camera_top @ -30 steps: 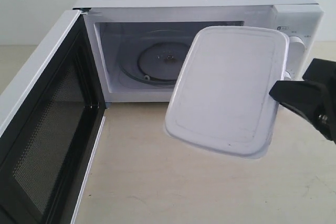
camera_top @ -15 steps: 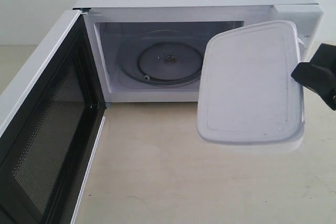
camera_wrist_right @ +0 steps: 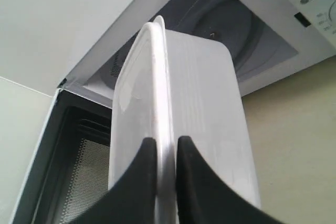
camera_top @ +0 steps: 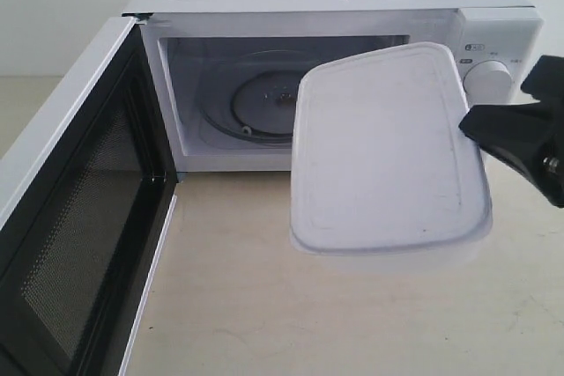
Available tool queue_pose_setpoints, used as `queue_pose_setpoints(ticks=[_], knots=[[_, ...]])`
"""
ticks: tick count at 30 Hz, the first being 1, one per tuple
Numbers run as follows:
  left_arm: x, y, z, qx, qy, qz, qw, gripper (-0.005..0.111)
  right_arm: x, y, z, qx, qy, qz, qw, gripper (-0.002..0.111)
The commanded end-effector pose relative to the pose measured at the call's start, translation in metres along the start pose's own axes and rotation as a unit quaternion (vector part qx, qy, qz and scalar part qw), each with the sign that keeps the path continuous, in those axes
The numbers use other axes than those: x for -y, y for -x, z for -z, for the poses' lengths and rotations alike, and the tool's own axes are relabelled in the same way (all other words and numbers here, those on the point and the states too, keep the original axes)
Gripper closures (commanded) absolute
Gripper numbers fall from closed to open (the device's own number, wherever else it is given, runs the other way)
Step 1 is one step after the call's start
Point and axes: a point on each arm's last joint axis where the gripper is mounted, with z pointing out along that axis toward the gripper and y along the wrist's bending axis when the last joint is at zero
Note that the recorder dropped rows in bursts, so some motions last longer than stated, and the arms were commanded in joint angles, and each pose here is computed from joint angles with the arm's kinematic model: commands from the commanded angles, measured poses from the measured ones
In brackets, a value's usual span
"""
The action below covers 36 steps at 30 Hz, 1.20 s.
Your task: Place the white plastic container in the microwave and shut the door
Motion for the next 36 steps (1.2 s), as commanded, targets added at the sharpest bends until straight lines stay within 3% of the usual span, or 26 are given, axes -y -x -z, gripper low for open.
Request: queue_pose_setpoints(ticks=[1,7,16,36], knots=[[0.0,0.0,0.0,0.006,-0.002,0.005,1.0,0.102,-0.005,-0.002,0.0,-0.009,0.032,-0.029,0.999,0.108],[0.0,0.0,0.0,0.006,-0.002,0.005,1.0,0.102,0.015,-0.018,0.0,0.006,0.054,-0.036,0.998,0.108],[0.0,0.0,0.0,0.006,-0.002,0.005,1.0,0.102,0.048,-0.038,0.008,0.045,0.083,-0.144,0.985,0.108],[0.0,0.0,0.0,0.006,-0.002,0.005,1.0,0.102,0.044,-0.035,0.013,0.093,0.127,-0.285,0.946,0.108]])
